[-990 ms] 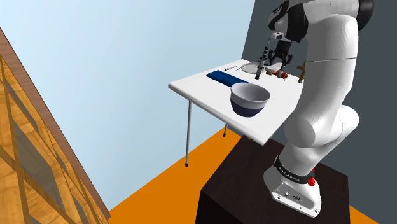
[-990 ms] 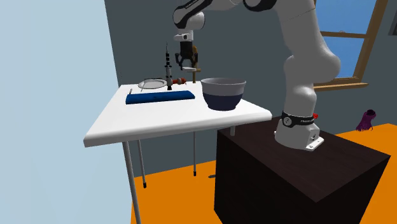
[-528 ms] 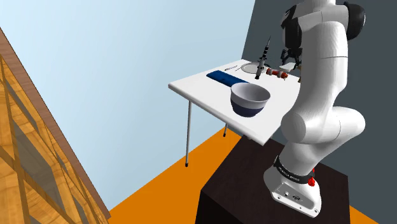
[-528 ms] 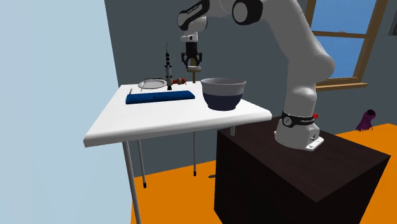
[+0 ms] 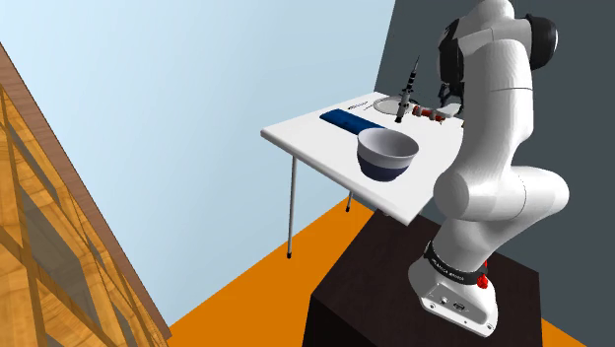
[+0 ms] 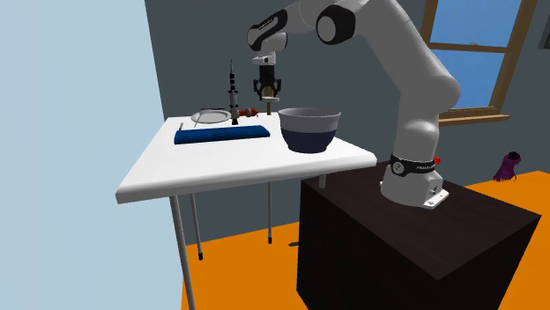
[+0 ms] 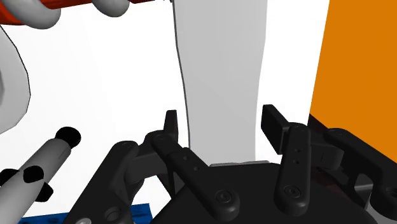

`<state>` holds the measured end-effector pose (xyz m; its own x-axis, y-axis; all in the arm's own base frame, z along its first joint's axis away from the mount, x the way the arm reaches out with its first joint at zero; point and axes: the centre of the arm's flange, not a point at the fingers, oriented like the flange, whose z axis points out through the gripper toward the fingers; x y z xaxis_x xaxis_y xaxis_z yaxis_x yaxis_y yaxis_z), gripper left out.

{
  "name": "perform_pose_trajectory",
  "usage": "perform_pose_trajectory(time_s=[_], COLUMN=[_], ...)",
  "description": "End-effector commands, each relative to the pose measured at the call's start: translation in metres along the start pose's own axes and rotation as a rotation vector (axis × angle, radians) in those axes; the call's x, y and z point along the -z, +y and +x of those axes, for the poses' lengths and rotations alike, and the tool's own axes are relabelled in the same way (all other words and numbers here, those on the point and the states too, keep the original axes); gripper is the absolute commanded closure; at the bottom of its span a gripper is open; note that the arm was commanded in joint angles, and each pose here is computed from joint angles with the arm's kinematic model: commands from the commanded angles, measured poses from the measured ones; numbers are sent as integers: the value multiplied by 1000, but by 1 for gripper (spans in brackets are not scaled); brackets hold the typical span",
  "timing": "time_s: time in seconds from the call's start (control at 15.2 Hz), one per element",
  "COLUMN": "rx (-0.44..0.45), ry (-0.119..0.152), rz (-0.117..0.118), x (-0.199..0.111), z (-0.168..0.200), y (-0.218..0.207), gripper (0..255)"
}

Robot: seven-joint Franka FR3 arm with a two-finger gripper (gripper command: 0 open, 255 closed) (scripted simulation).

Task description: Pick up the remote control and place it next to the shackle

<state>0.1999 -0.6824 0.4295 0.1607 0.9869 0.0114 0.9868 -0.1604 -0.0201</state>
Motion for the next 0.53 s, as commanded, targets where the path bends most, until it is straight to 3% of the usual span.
perform_pose_trajectory(time_s=[0.0, 0.46], rx=[0, 0], ry=[-1, -1], rz=[0, 0], x=[-10, -47], z=[0, 0], y=[0, 1], gripper=[255, 255])
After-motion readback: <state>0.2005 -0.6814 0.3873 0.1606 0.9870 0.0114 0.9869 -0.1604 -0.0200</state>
